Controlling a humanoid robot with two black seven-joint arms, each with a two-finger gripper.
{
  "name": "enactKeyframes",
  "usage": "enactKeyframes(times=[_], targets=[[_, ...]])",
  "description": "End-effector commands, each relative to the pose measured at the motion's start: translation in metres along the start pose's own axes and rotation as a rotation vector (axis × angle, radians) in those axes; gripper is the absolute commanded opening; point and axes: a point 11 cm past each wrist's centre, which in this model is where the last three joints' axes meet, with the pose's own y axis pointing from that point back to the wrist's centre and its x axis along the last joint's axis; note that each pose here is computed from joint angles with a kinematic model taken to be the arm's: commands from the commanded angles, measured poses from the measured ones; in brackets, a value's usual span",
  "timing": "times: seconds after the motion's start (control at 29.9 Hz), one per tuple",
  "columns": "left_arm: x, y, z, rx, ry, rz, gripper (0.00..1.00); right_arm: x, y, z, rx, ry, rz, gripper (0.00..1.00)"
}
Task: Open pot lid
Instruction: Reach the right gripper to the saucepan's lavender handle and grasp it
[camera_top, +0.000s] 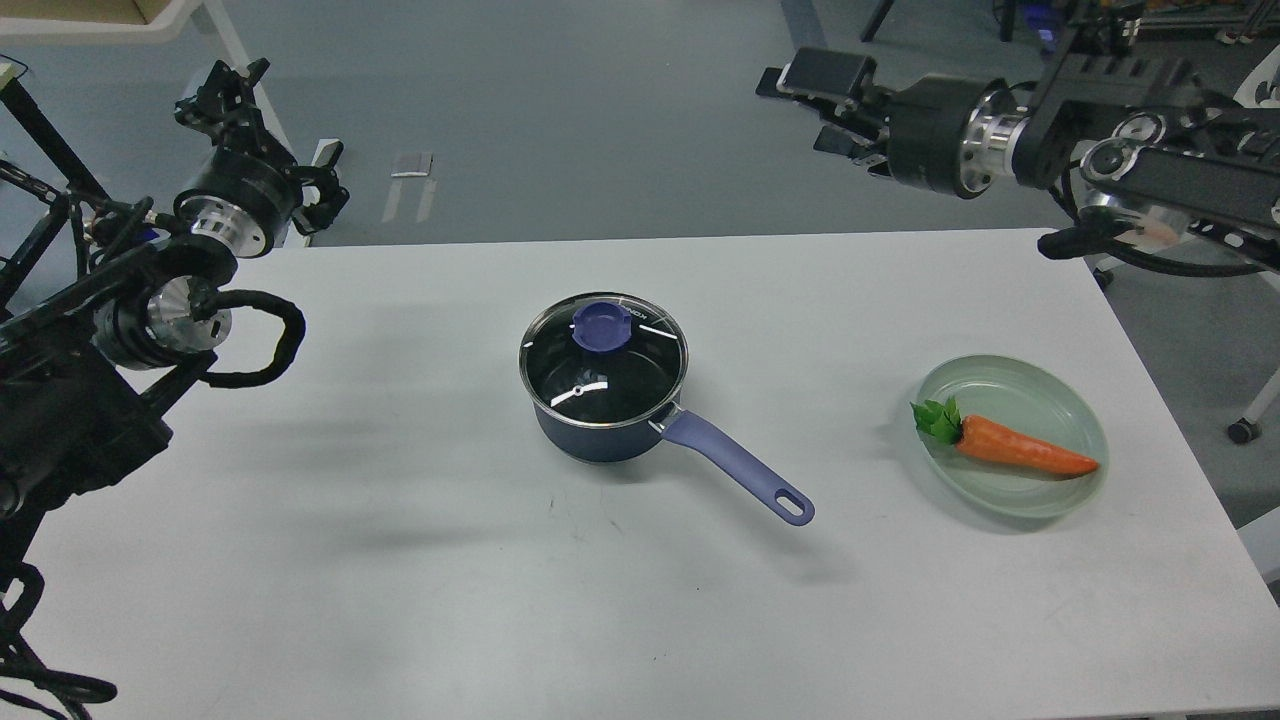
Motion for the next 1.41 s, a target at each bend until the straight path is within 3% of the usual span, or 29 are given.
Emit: enactKeyframes(times=[0.0, 0.17, 0.43, 0.9, 1.07, 1.37], targets=[[-0.006, 0.001, 0.004, -0.002, 0.003, -0.023, 0.99, -0.057, -0.01, -0.015, -0.02, 0.202, -0.212, 0.97], [-0.006, 0.001, 0.01, -0.009, -0.003, -0.031, 0.99, -0.116, -0.014, -0.007, -0.041, 0.376, -0.397, 0.95], [-0.005, 0.004, 0.022, -0.022, -0.015, -0.042, 0.99, -0.165, -0.013, 0.016, -0.113, 0.502, -0.57, 0.83], [-0.006, 0.005, 0.02, -0.013, -0.036, -0.068, 0.99, -0.188, -0.011, 0.036, -0.16, 0.497, -0.636, 0.66], [-0.009, 0.004, 0.019, -0.01, -0.052, -0.08, 0.99, -0.187, -0.011, 0.037, -0.164, 0.491, -0.634, 0.47], [-0.054, -0.01, 0.024, -0.011, -0.288, -0.233, 0.99, -0.186, -0.011, 0.035, -0.162, 0.481, -0.629, 0.28]])
